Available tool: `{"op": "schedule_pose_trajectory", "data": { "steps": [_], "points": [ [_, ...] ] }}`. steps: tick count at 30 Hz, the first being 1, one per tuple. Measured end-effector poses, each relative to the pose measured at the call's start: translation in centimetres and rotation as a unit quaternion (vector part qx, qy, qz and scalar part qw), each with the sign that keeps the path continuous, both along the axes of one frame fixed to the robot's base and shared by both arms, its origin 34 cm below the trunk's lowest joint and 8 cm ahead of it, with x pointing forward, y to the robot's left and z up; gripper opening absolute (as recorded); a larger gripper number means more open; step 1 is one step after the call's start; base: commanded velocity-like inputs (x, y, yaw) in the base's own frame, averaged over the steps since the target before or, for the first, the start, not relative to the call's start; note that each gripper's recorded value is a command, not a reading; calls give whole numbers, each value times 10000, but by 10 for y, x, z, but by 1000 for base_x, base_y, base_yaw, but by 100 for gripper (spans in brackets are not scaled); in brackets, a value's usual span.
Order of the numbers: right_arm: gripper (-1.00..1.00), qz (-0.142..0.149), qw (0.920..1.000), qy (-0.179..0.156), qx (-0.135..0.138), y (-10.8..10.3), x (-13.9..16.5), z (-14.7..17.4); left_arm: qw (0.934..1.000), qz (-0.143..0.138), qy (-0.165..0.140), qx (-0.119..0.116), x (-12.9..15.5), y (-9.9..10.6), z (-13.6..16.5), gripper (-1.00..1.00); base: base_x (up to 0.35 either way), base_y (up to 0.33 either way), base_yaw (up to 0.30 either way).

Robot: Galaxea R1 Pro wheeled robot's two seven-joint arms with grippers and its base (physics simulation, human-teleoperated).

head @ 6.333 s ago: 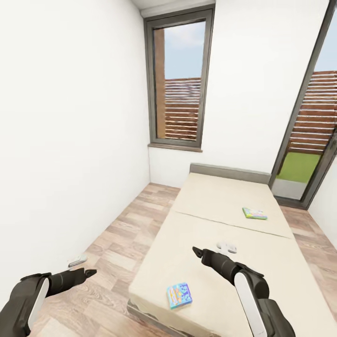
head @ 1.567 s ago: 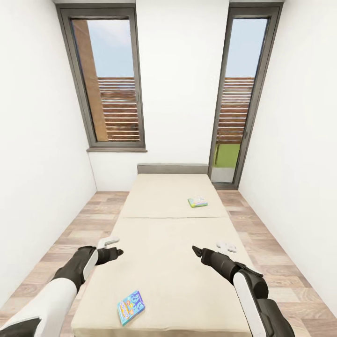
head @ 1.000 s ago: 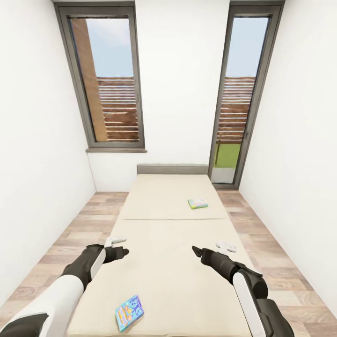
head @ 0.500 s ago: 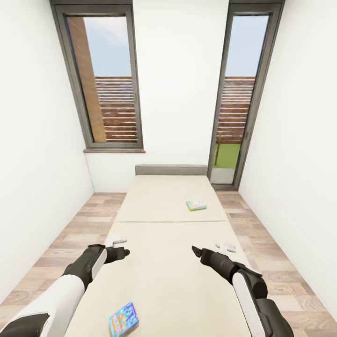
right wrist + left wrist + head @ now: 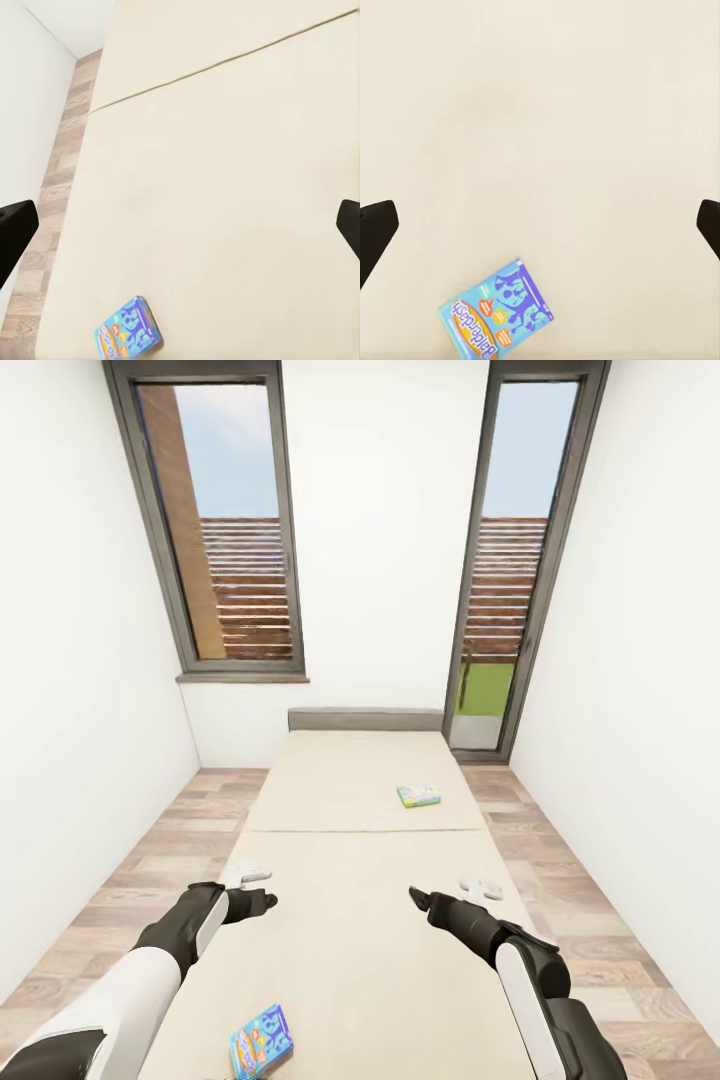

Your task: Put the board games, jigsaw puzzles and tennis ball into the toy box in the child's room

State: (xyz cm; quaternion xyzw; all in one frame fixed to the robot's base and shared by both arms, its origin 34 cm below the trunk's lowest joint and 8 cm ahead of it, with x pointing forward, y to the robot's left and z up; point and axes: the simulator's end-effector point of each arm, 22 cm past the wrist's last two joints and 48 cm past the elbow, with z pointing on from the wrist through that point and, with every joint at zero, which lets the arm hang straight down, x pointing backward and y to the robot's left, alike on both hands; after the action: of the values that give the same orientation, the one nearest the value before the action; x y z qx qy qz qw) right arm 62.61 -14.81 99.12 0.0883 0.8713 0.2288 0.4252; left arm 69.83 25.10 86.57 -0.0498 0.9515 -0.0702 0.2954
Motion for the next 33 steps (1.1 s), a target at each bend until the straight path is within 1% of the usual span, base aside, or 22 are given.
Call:
{"op": "schedule_pose_trajectory", "data": {
  "steps": [15, 20, 26, 33],
  "points": [
    [100, 31, 9998, 182, 0, 1, -2, -15, 9992, 28, 389, 38, -16, 1, -26, 100, 0, 0, 0],
    [100, 185, 9993, 315, -9, 5, -8, -11, 9987, 41, 503, 65, -22, 2, -36, 100, 0, 0, 0],
    [100, 467, 9971, 601, 17, 14, -20, -7, 9984, 45, 559, 72, -25, 2, -43, 100, 0, 0, 0],
    [100, 606, 9949, 805, 70, 19, -27, -12, 9981, 48, 613, 70, -27, 2, -49, 100, 0, 0, 0]
  ]
}}
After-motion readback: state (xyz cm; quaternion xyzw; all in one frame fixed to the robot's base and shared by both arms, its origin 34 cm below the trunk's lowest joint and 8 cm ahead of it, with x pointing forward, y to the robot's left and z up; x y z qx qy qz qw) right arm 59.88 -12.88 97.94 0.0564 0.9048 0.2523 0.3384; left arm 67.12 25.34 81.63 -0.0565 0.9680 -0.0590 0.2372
